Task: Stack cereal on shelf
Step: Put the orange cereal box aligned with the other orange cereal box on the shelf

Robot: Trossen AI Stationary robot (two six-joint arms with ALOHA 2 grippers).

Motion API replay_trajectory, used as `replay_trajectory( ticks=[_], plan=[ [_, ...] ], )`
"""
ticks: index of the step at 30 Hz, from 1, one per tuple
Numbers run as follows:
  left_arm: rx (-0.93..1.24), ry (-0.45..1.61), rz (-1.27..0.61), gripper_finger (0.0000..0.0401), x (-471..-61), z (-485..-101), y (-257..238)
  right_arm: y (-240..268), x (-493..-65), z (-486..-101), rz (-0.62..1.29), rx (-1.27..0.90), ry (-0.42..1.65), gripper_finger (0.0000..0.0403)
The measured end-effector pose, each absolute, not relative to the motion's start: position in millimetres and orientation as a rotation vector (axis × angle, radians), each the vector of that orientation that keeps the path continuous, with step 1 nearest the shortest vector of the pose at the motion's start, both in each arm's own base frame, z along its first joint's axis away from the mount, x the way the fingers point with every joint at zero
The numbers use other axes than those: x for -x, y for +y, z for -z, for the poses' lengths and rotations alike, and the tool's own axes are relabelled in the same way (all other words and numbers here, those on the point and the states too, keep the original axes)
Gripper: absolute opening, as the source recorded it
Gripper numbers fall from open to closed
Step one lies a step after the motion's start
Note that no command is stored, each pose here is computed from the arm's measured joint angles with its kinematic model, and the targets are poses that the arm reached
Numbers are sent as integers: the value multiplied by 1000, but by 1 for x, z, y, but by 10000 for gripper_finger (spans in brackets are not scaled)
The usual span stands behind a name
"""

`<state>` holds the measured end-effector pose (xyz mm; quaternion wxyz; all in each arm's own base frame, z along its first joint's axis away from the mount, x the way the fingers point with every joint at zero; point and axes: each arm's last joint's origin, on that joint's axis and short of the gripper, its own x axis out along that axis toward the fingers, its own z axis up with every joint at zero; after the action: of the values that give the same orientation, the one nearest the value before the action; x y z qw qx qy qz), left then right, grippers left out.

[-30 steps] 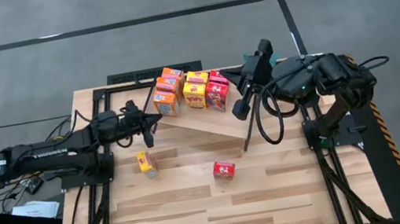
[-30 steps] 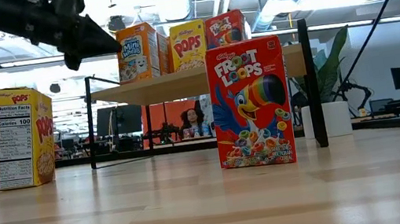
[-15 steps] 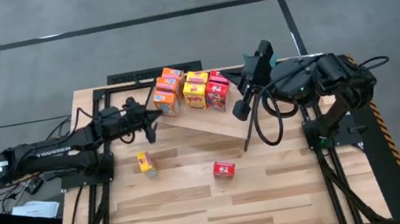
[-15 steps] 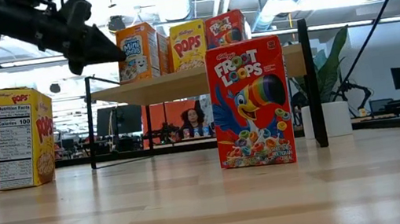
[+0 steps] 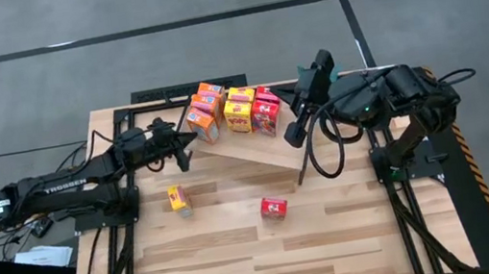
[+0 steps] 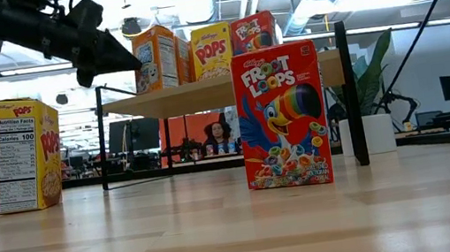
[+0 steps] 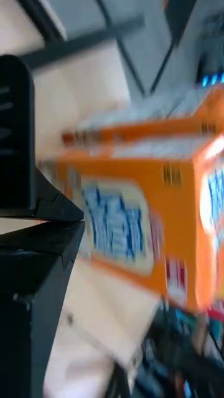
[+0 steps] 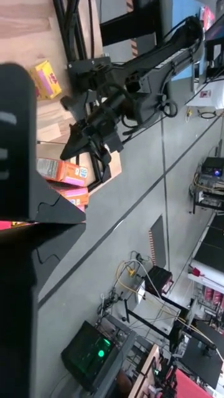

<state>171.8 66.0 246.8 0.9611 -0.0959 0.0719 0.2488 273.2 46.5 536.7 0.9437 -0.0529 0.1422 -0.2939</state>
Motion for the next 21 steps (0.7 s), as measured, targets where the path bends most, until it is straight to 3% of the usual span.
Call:
replay_trajectory(
  ticks=[7,12,21],
  plan=[
    [237,83,-288,0,-179,-255,44,48,-273,-529,601,85,338,25],
    [184,89,-373,0,-197,-246,37,48,-272,-528,603,83,341,38],
    [181,91,-413,0,-218,-233,38,49,-272,-528,600,84,343,13]
  ],
)
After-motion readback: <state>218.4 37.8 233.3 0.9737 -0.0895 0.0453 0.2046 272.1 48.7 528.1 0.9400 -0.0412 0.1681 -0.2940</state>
